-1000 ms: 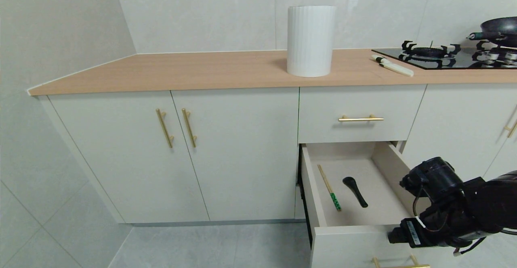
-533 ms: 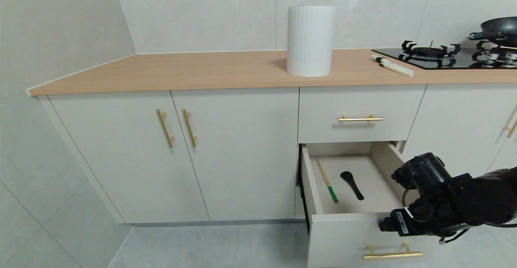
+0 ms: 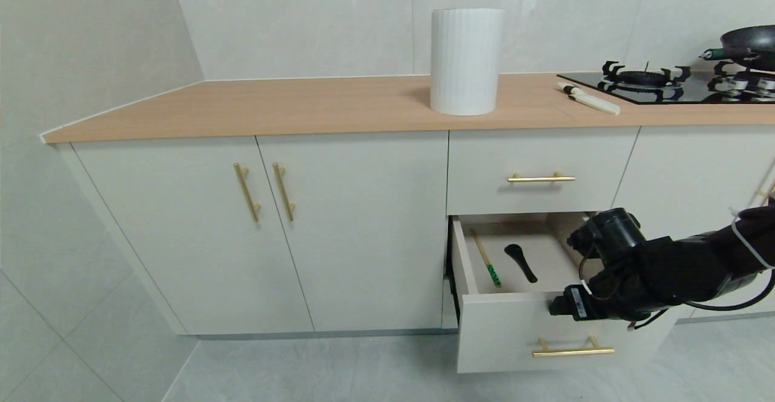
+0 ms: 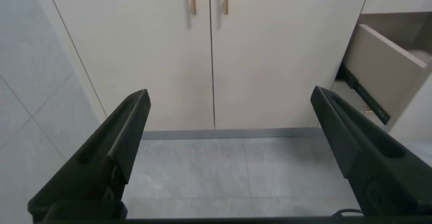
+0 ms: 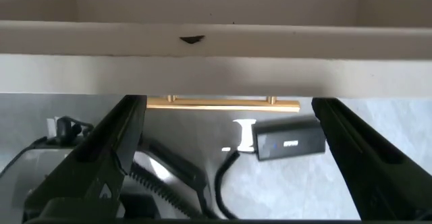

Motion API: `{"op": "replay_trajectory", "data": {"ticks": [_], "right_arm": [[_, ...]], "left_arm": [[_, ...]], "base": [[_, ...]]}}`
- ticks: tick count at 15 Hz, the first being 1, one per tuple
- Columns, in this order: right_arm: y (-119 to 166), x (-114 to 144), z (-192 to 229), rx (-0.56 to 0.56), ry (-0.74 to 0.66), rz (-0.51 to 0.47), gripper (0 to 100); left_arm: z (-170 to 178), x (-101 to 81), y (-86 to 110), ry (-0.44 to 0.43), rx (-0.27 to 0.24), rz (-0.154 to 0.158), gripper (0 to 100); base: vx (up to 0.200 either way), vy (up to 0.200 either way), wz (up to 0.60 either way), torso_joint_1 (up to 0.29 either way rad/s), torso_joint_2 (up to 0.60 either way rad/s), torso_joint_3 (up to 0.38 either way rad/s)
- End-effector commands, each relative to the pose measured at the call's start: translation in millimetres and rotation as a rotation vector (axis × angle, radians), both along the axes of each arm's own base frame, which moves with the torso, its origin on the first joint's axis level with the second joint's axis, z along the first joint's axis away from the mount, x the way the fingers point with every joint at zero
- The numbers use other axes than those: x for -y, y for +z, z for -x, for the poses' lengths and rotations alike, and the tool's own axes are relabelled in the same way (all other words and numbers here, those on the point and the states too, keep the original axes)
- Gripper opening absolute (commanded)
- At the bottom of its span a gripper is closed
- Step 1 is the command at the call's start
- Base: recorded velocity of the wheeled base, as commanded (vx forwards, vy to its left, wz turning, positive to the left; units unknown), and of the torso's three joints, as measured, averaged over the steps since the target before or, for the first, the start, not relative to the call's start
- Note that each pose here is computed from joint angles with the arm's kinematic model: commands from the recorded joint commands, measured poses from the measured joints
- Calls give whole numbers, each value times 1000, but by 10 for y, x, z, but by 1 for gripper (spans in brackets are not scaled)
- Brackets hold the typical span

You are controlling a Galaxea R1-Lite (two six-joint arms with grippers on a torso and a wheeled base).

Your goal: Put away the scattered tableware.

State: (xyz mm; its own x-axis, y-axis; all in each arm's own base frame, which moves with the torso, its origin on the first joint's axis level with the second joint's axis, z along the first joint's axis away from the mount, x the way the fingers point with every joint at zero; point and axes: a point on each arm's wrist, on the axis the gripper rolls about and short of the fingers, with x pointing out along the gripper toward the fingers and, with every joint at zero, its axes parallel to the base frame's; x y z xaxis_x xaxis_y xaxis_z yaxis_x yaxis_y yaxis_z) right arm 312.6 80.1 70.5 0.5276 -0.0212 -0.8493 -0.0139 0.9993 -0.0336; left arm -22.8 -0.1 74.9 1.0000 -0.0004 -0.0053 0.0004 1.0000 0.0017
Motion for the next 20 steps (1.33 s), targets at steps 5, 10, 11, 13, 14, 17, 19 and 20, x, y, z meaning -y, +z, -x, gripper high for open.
{"op": "replay_trajectory", "data": {"ticks": [5, 10, 11, 13, 14, 17, 19, 20], "right_arm": [[-122, 123, -484, 35, -41, 2, 100], [-82, 170, -816, 106, -27, 18, 100], [-102, 184, -927, 122, -31, 24, 100], [-105, 184, -1053, 148, -35, 21, 100], [-119, 174, -1116, 158, -34, 18, 100], [-195, 158, -1209, 164, -35, 12, 100], [-275, 155, -1232, 197, -38, 3, 100], [-352, 154, -1238, 237, -40, -3, 100]], "left_arm": [[0, 0, 0, 0, -1, 0, 100], [0, 0, 0, 0, -1, 0, 100], [0, 0, 0, 0, -1, -1, 100], [0, 0, 0, 0, -1, 0, 100], [0, 0, 0, 0, -1, -1, 100], [0, 0, 0, 0, -1, 0, 100], [0, 0, 0, 0, -1, -1, 100], [0, 0, 0, 0, -1, 0, 100]], "base": [[0, 0, 0, 0, 0, 0], [0, 0, 0, 0, 0, 0], [0, 0, 0, 0, 0, 0], [0, 0, 0, 0, 0, 0], [0, 0, 0, 0, 0, 0], [0, 0, 0, 0, 0, 0], [0, 0, 0, 0, 0, 0], [0, 0, 0, 0, 0, 0]]}}
